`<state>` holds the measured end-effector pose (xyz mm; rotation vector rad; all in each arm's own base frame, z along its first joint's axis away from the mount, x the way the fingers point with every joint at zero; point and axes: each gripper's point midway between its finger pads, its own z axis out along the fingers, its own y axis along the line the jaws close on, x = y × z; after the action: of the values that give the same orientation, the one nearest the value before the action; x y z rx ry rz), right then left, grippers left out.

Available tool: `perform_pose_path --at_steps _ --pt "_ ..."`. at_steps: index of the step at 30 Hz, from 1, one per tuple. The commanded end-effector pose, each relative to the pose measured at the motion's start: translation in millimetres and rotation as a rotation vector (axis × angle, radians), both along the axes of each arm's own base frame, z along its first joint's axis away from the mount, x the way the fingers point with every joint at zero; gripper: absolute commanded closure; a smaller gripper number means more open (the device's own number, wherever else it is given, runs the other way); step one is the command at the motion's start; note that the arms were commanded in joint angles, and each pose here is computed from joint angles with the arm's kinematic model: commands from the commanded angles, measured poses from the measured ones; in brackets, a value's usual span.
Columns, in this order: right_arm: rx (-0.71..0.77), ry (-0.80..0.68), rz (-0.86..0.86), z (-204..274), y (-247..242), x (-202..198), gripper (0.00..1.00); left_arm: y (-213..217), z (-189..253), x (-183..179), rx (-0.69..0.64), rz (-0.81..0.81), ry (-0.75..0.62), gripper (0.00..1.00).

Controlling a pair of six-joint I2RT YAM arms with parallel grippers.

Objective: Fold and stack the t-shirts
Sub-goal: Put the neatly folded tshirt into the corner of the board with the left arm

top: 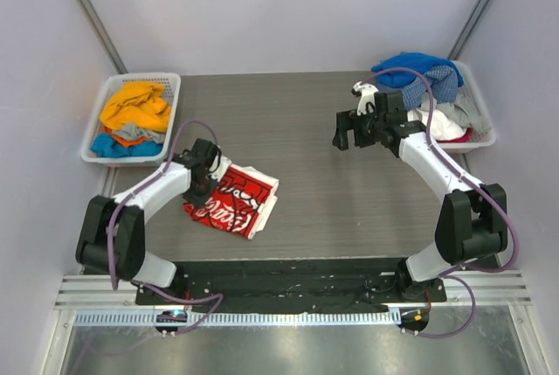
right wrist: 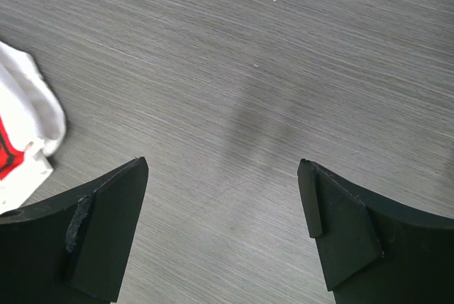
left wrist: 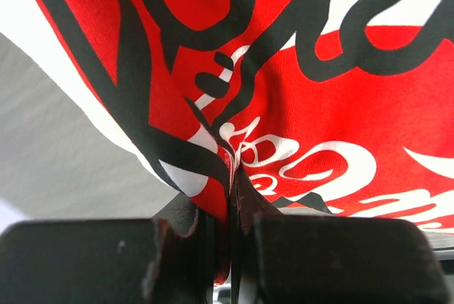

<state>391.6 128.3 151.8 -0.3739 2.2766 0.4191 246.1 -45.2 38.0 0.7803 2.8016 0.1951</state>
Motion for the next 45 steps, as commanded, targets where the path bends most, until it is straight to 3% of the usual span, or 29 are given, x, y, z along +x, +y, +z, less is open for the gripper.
perform_pose_path --at_steps 1,20,35,45 --pt "0.015 -0.066 0.019 21 2 1 0.04 38 20 -5 0.124 0.046 -0.119 1.0" --pt "0.023 -0.047 0.04 14 3 -9 0.05 150 31 -40 0.309 0.219 -0.19 1.0" --pt "0.029 -0.033 0.047 9 5 -10 0.04 229 30 -26 0.16 0.427 -0.2 1.0" --pt "0.024 -0.027 0.047 6 5 -10 0.05 270 12 -33 0.179 0.482 -0.142 1.0"
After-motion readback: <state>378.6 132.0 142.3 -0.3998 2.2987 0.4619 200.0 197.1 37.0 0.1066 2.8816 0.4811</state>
